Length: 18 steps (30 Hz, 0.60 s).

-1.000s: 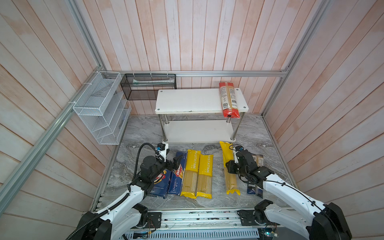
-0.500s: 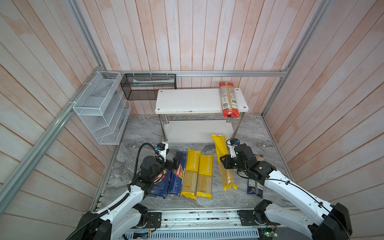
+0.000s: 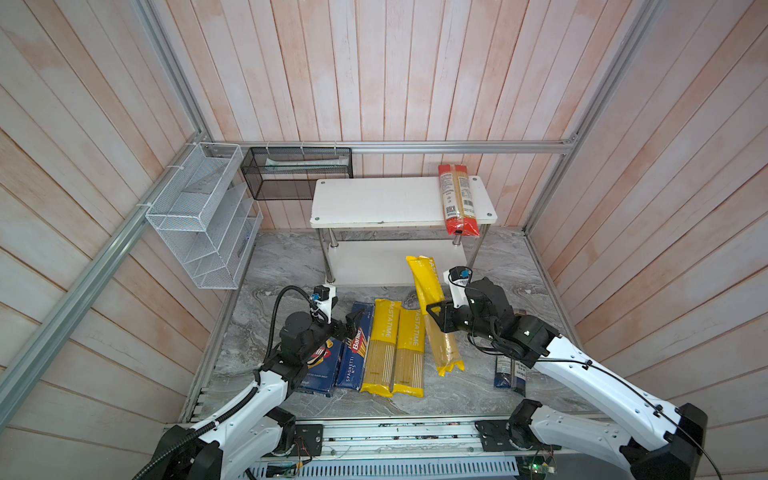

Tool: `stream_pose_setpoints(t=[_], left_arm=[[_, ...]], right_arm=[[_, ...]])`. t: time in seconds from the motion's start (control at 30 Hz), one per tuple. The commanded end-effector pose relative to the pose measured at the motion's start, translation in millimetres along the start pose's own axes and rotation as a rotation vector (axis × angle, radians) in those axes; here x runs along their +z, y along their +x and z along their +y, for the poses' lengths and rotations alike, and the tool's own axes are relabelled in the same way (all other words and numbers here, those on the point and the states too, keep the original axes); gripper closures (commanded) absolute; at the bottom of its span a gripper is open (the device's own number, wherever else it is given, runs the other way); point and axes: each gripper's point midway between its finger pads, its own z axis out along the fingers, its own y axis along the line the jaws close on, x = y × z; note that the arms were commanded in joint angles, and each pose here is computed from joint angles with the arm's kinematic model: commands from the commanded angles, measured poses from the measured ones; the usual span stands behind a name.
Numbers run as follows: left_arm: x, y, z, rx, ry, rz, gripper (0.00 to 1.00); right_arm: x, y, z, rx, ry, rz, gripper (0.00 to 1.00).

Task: Place and organize the pasta boxes and bags onto the shelf
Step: 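Carry the hanging yellow bag up over the shelf top with the right gripper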

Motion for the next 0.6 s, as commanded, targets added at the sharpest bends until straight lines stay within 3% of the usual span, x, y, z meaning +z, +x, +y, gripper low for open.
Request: stream_pose_setpoints(t=[0.0,0.57], left_arm=[[-0.4,-0.2,-5.8,0.0,0.03,-0.005,0.0],[-1.9,-0.8,-7.5,0.001,0.038,-0.012,0.0]], right_arm=[[-25.4,-46.3,33.0,-0.027,-0.087,-0.147,0.9],[-26.5,-92.8,56.3,-0.092,-0.062,-0.195,0.91]])
